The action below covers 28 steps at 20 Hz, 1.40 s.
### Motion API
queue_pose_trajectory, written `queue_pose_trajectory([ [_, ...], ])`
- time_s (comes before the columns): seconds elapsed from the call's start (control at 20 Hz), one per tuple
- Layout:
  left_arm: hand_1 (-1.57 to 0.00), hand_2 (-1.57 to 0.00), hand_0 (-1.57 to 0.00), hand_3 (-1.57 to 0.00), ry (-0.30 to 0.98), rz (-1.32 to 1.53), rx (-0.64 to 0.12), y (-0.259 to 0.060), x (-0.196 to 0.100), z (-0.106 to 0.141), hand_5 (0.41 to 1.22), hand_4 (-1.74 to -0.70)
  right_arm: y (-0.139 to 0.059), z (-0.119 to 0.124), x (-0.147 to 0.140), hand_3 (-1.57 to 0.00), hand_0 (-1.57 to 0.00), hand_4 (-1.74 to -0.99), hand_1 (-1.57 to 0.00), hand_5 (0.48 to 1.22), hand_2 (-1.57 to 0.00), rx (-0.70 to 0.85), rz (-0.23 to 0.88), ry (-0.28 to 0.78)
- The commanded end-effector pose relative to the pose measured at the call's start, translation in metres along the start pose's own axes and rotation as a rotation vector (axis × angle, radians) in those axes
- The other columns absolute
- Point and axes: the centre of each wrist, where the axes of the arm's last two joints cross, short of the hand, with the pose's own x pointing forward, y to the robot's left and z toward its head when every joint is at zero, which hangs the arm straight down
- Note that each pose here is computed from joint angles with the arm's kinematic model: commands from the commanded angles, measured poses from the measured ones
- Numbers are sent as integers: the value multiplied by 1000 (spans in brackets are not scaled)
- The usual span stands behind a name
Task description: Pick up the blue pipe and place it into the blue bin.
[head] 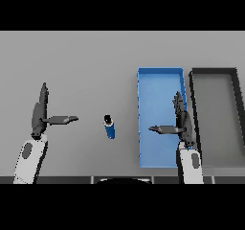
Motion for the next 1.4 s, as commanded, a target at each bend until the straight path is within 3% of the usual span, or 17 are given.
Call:
queue_pose_trajectory([
  [0.0,1,1,1,1,-6,1,0,-1,0,0,594,-967,-1,0,0,1,1,-1210,1,594,1,-2,0,0],
  [0.25,1,1,1,1,-8,2,-5,-11,0,1,594,-967,-7,3,0,1,1,-1210,1,594,1,-3,1,-3],
  [0.3,1,1,1,1,-49,-77,-151,0,3,3,594,-967,-19,5,7,1,1,-1210,1,594,1,54,151,-61],
  [0.35,1,1,1,1,-74,-118,-244,11,6,4,595,-969,-20,12,8,1,1,-1206,1,592,1,99,235,-96],
  [0.5,1,1,1,1,-76,-172,-352,23,5,3,596,-969,-20,16,15,1,1,-1192,1,587,1,147,334,-109],
  [0.7,1,1,1,1,-113,-172,-436,24,8,8,590,-965,-22,22,15,1,1,-1182,1,583,1,159,362,-98],
  [0.9,1,1,1,1,-124,-180,-604,16,19,26,566,-989,-21,18,21,1,1,-1200,1,580,1,159,346,-103],
  [1.15,1,1,1,1,-10,-244,-770,-20,26,51,483,-1047,-21,18,21,1,1,-1228,1,573,1,156,319,-99],
  [1.35,1,1,1,1,-32,-267,-847,-44,20,54,466,-1097,-21,15,21,1,1,-1213,1,571,1,164,333,-95],
])
